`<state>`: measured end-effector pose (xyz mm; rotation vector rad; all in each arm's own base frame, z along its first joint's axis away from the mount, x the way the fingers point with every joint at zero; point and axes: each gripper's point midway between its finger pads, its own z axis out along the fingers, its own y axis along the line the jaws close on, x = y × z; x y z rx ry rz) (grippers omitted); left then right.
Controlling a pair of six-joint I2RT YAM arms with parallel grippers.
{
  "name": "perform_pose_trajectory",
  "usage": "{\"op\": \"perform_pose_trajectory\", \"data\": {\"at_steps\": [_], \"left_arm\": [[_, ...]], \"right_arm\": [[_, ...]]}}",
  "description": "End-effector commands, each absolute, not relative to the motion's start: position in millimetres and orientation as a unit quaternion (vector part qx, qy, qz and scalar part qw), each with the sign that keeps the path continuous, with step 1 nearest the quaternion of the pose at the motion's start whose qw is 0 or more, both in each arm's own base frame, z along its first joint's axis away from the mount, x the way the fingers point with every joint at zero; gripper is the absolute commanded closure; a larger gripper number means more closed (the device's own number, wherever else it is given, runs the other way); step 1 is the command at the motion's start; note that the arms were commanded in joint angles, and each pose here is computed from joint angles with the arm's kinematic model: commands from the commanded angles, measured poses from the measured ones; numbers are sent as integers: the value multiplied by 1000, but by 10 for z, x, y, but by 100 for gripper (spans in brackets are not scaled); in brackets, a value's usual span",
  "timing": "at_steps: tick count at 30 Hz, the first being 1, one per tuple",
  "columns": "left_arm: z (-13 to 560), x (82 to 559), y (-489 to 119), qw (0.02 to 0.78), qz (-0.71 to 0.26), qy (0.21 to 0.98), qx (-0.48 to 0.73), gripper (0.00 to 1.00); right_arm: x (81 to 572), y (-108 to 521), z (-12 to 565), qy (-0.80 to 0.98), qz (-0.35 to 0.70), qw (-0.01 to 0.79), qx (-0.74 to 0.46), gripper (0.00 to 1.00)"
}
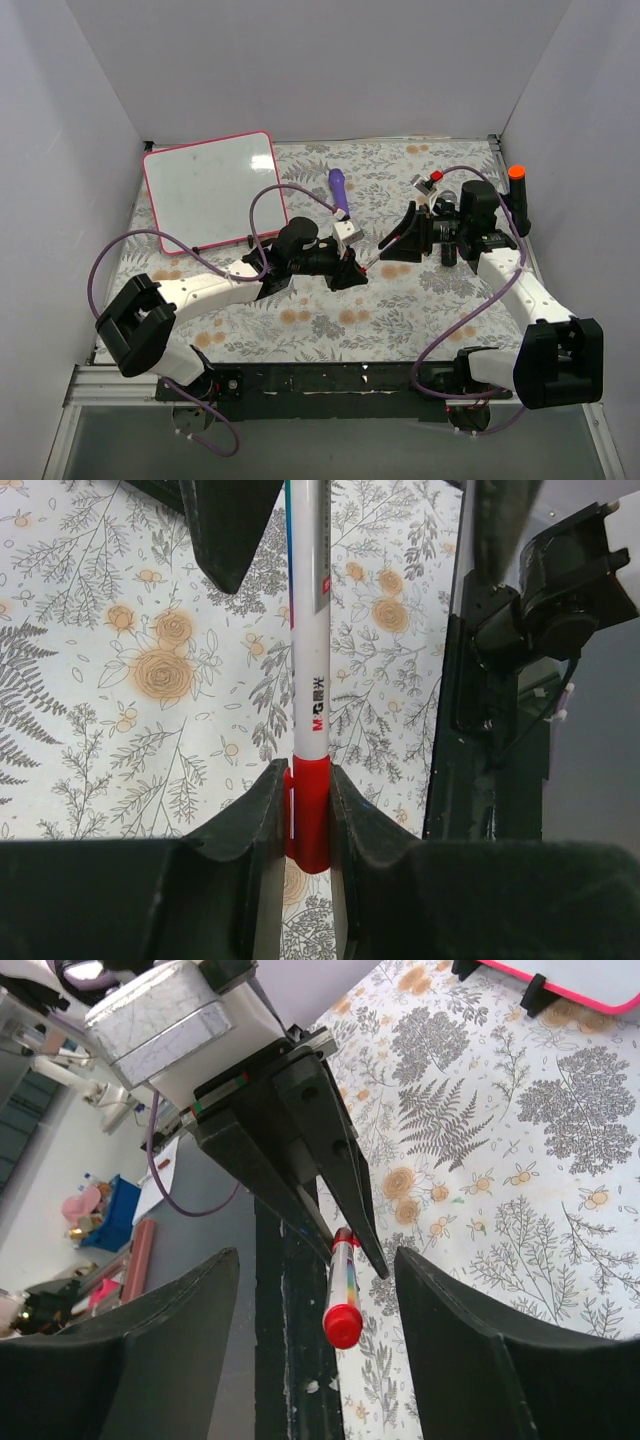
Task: Write a sentence on the whiteboard
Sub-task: Open the whiteboard marker at the center of the board.
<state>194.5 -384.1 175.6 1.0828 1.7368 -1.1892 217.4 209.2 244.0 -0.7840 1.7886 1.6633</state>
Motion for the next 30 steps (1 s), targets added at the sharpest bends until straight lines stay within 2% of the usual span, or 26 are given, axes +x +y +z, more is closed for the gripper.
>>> {"op": "perform_pose_trajectory", "data": {"at_steps": [1, 7, 10, 13, 22, 25, 26, 30], "left_arm": [[1916, 1953, -3776, 391, -439, 666, 460, 100], [1942, 1924, -3783, 382, -444, 666, 462, 100], [1971, 1933, -3803, 385, -449, 664, 458, 100], [1961, 1940, -3815, 383, -449, 666, 456, 100], [1974, 1952, -3836, 385, -452, 664, 455, 100], [1976, 1959, -3844, 387, -452, 662, 455, 100], [1980, 1961, -3849, 387, -453, 662, 455, 100], [1974, 1950, -3828, 390, -452, 661, 455, 100]], "right_arm": [[2012, 2076, 2535, 632, 612, 308, -363, 26], [1995, 2106, 2495, 630, 610, 307, -369, 26], [1980, 2140, 2452, 633, 609, 301, -370, 29], [1964, 2180, 2438, 633, 610, 296, -374, 37], [1958, 2250, 2415, 632, 616, 281, -376, 64], [1955, 2266, 2412, 631, 618, 278, -377, 82], [1955, 2262, 2412, 631, 618, 278, -376, 98], [1931, 2267, 2452, 623, 627, 273, -380, 99]]}}
